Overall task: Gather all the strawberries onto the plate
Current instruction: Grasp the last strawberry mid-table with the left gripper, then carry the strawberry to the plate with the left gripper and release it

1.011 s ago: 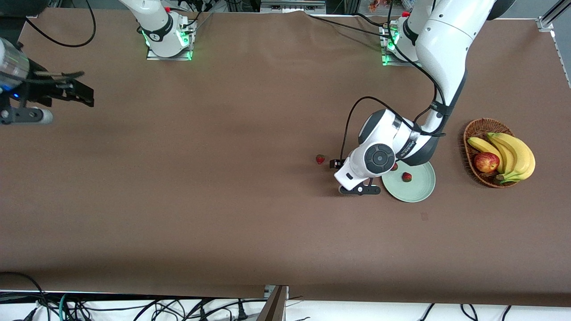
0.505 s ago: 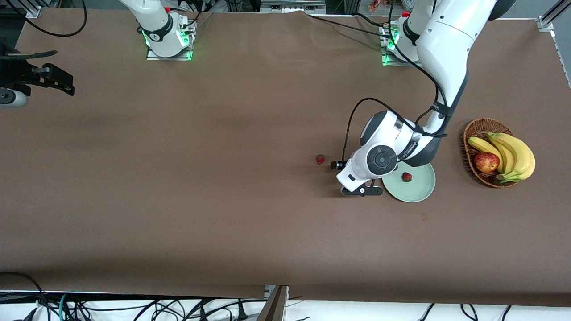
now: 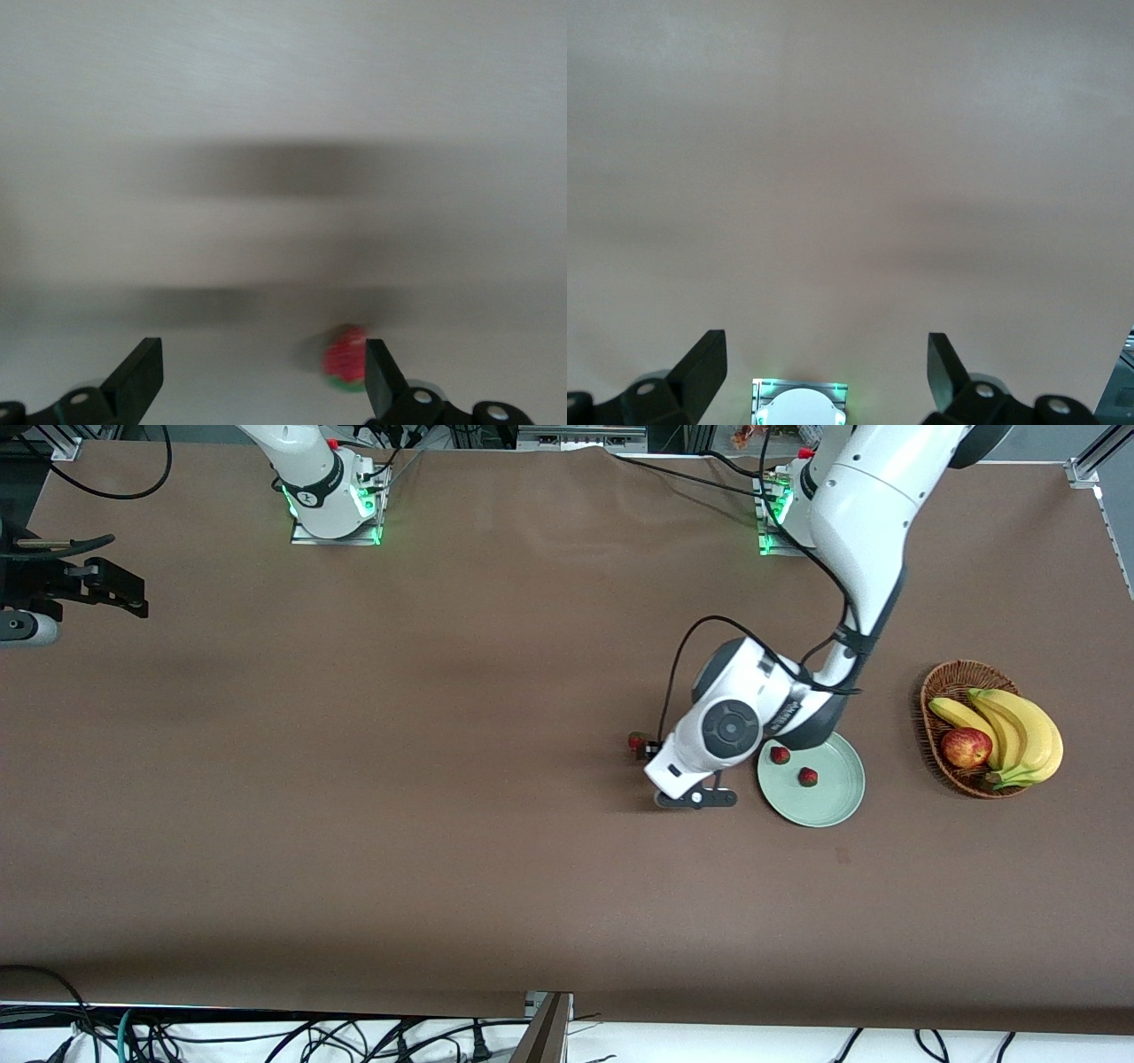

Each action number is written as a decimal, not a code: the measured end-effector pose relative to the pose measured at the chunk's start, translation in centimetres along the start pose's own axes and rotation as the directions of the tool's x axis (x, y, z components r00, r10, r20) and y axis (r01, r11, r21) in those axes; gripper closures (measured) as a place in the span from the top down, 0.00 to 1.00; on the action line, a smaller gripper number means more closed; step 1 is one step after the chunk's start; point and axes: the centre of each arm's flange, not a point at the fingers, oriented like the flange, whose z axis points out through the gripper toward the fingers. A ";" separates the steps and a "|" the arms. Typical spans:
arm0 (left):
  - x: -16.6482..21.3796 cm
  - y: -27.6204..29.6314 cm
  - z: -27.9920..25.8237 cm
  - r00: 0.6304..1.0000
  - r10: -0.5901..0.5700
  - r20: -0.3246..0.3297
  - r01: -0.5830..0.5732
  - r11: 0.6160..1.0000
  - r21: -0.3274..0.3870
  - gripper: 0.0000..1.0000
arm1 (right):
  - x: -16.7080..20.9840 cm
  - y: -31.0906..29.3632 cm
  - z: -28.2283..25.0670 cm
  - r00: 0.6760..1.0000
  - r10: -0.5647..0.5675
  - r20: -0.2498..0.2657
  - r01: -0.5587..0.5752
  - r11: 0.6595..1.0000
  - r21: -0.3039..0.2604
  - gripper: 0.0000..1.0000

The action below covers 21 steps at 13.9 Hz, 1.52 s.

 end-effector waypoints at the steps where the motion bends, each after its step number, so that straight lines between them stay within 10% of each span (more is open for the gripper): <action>1: -0.6 1.5 1.1 1.000 -0.019 -0.015 0.018 1.000 -0.011 1.00 | 0.0 0.0 0.0 1.000 0.000 0.000 0.000 1.000 0.001 1.00; 9: -3.9 5.0 5.3 0.999 -0.038 0.013 0.038 0.999 0.020 0.92 | 0.0 0.2 0.0 1.000 0.004 0.000 -0.004 1.000 0.008 1.00; 15: -3.8 4.4 5.4 0.999 -0.040 0.012 0.039 0.999 0.031 0.32 | 0.0 0.1 0.0 1.000 0.003 0.000 -0.003 1.000 0.014 1.00; 21: -1.8 1.3 0.9 0.999 -0.045 -0.007 0.045 0.993 0.107 0.32 | 0.0 0.2 0.1 1.000 0.005 -0.001 -0.005 1.000 0.030 1.00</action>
